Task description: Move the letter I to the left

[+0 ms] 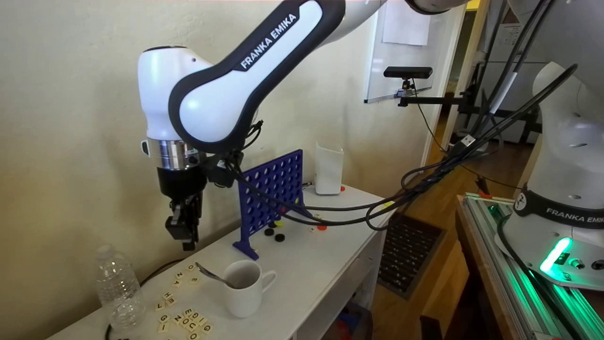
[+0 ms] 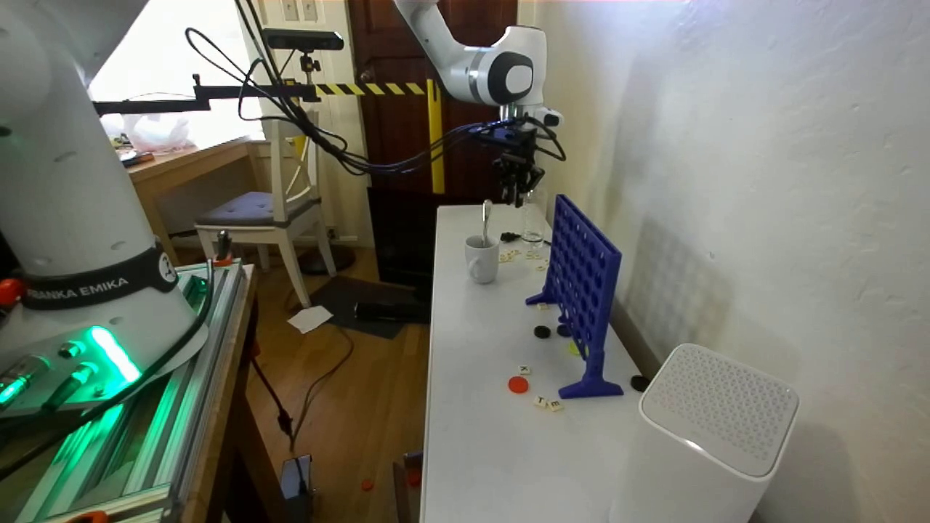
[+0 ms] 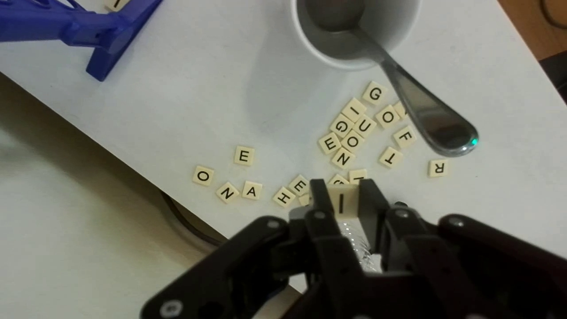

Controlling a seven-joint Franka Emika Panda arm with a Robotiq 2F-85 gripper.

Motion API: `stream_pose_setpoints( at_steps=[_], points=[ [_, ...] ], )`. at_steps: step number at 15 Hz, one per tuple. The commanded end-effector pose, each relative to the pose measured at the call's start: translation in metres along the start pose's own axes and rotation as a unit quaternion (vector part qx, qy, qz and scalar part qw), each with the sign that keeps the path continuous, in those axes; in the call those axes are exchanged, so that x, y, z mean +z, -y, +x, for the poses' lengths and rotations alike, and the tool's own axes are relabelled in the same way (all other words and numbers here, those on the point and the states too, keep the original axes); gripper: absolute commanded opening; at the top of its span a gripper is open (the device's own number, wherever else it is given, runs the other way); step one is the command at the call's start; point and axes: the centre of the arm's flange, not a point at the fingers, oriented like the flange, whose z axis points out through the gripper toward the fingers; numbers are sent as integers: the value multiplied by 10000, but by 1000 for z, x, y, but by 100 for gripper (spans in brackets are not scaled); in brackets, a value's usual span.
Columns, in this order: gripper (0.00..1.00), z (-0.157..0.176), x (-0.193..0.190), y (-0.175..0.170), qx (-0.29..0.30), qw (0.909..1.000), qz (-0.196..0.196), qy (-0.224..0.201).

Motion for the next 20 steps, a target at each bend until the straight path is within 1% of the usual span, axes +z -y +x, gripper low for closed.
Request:
stream_pose_setpoints(
  at_steps=[1,2,3,6,12,14,15,20],
  points=[
    [5,19,5,2,-61,10000,26,31],
    [5,21,5,2,-59,10000,37,-62],
    [5,22,6,3,-18,9999,88,-73],
    [5,24,7,4,32,10000,81,-45],
    [5,22,10,4,173,9997,126,126],
    [5,20,11,5,337,9989,222,239],
    [22,12,10,2,140,9998,85,135],
    [22,11,11,3,224,9995,109,194]
  ],
)
